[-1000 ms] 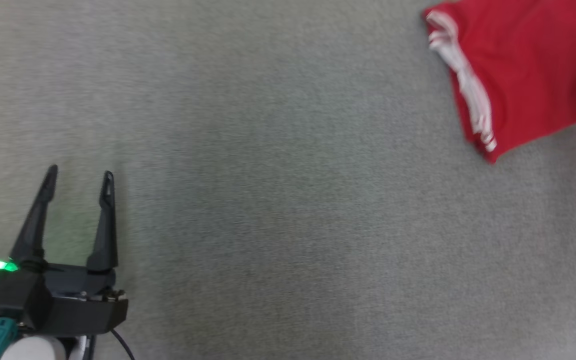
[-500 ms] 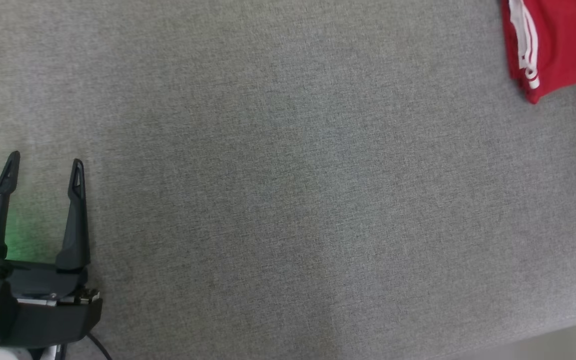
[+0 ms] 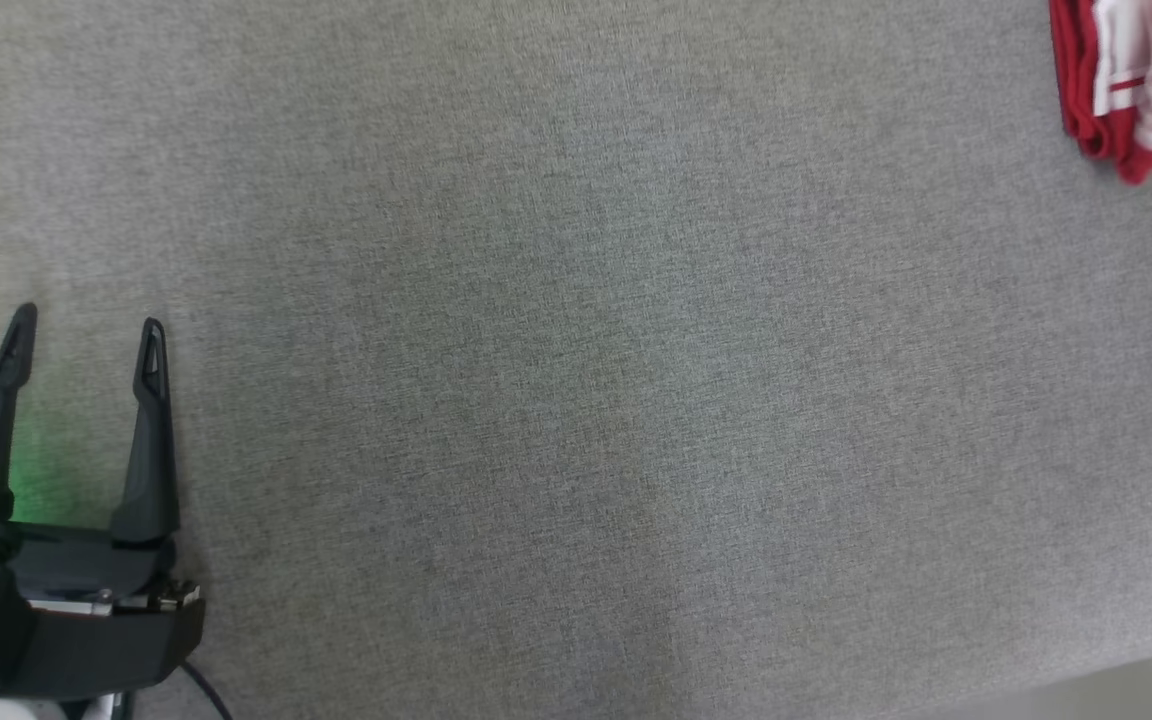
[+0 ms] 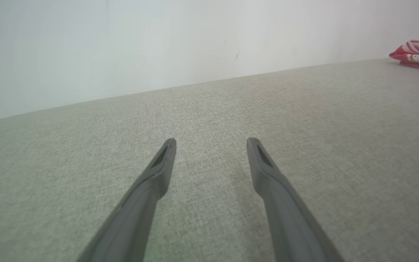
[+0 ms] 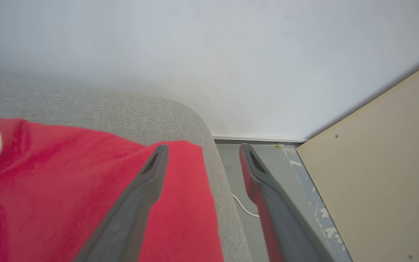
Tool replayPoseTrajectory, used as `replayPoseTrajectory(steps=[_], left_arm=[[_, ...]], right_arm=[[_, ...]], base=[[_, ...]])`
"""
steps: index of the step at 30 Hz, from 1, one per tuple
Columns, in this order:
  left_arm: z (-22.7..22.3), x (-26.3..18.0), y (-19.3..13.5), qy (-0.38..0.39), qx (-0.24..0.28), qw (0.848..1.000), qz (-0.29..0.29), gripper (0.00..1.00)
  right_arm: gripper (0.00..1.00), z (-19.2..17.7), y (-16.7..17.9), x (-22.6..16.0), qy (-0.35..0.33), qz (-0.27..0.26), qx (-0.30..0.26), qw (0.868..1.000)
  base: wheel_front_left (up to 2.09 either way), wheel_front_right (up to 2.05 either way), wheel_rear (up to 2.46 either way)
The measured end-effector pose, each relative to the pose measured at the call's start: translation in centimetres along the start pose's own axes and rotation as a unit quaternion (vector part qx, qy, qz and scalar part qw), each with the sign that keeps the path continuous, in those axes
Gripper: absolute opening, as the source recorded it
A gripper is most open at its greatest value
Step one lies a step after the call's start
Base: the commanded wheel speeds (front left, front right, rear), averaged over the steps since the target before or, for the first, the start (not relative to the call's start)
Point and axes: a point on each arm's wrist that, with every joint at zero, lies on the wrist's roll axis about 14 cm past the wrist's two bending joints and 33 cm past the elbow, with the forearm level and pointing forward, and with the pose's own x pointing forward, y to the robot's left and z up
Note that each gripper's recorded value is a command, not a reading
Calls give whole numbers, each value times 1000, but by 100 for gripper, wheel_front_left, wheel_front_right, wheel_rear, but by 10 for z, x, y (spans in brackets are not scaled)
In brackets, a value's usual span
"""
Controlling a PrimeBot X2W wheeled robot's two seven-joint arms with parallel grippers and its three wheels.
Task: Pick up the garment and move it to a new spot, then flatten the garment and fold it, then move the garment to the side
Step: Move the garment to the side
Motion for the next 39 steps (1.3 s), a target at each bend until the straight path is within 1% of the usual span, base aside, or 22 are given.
replayPoseTrajectory(steps=[4, 6, 8, 12, 13, 14, 15, 18, 20, 24, 27, 32, 39], left_arm=[[3, -4, 2, -2, -5, 1000, 12, 100], [4, -8, 3, -2, -8, 1000, 18, 100], [6, -13, 4, -3, -14, 1000, 26, 100], [13, -26, 8, -4, -20, 999, 43, 100], [19, -33, 9, -9, -21, 998, 52, 100], [22, -36, 9, -9, -23, 998, 56, 100], [22, -36, 9, -9, -23, 998, 56, 100], [31, -53, 10, -12, -26, 997, 72, 100], [34, -57, 10, -14, -28, 997, 75, 100], [47, -73, 11, -23, -28, 996, 86, 100], [56, -83, 11, -30, -29, 995, 93, 100], [68, -103, 12, -40, -30, 993, 107, 100], [84, -128, 17, -58, -27, 990, 127, 100]], right_arm=[[100, 13, -4, -5, -29, -4, 6, 1000], [100, 28, -2, -8, -59, -1, 10, 998], [100, 45, 7, -14, -95, 12, 15, 995], [100, 78, 23, -31, -168, 35, 37, 985], [100, 90, 28, -42, -196, 44, 48, 978], [100, 93, 31, -48, -208, 49, 56, 975], [100, 93, 31, -48, -208, 49, 56, 975], [100, 100, 46, -73, -242, 70, 88, 964], [100, 100, 50, -79, -247, 76, 94, 961], [100, 98, 61, -106, -268, 93, 120, 951], [100, 87, 68, -125, -273, 101, 143, 946], [100, 64, 94, -158, -271, 126, 176, 938], [100, 44, 125, -203, -270, 158, 205, 927]], base=[[0, 0, 0], [0, 0, 0], [0, 0, 0], [0, 0, 0], [0, 0, 0], [0, 0, 0], [0, 0, 0], [0, 0, 0], [0, 0, 0], [0, 0, 0], [0, 0, 0], [0, 0, 0], [0, 0, 0]])
